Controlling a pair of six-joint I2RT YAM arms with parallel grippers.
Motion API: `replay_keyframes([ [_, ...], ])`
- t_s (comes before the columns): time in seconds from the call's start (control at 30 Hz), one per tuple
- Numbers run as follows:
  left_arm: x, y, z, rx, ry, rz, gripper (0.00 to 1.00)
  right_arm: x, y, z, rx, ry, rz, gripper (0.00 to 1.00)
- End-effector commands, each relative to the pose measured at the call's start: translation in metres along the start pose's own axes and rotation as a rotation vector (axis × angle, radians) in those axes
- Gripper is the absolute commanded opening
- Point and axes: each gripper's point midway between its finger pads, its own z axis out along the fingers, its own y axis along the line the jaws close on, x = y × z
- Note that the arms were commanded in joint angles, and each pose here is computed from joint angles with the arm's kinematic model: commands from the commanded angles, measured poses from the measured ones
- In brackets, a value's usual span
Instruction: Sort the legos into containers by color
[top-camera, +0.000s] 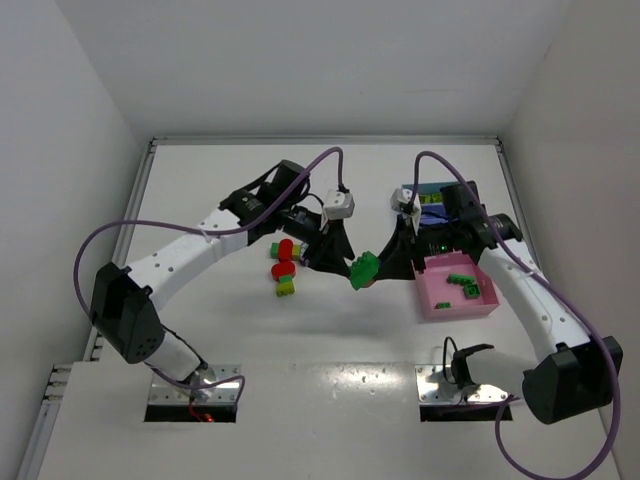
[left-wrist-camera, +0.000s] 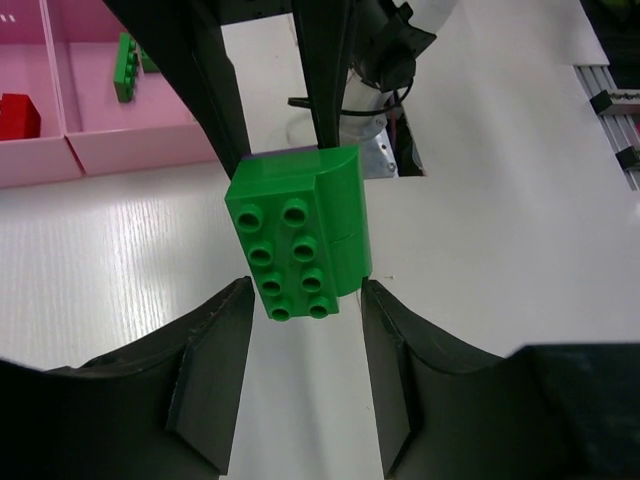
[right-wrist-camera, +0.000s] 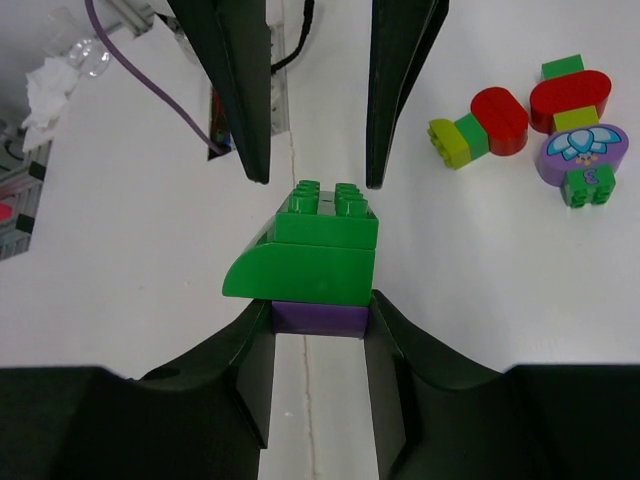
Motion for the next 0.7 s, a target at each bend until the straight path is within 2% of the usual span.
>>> replay_keyframes([
  [0.0,-0.021,-0.008,0.0,0.052,-0.042,0.075,0.52,-0.01,0.002,-0.002,0.0,-0.006,-0.134,0.0],
  [0.1,-0.021,-0.009,0.005,0.074,-0.04,0.058,0.51,-0.008,0.003,-0.001,-0.001,0.002,-0.137,0.0],
  [0.2,-0.019,-0.011,0.01,0.095,-0.038,0.051,0.6,-0.01,0.002,-0.001,0.001,-0.001,-0.146,0.0],
  [0.67,-0.018,-0.016,0.025,0.144,-0.019,0.037,0.6,-0.018,0.0,0.002,0.0,-0.003,-0.187,0.0],
])
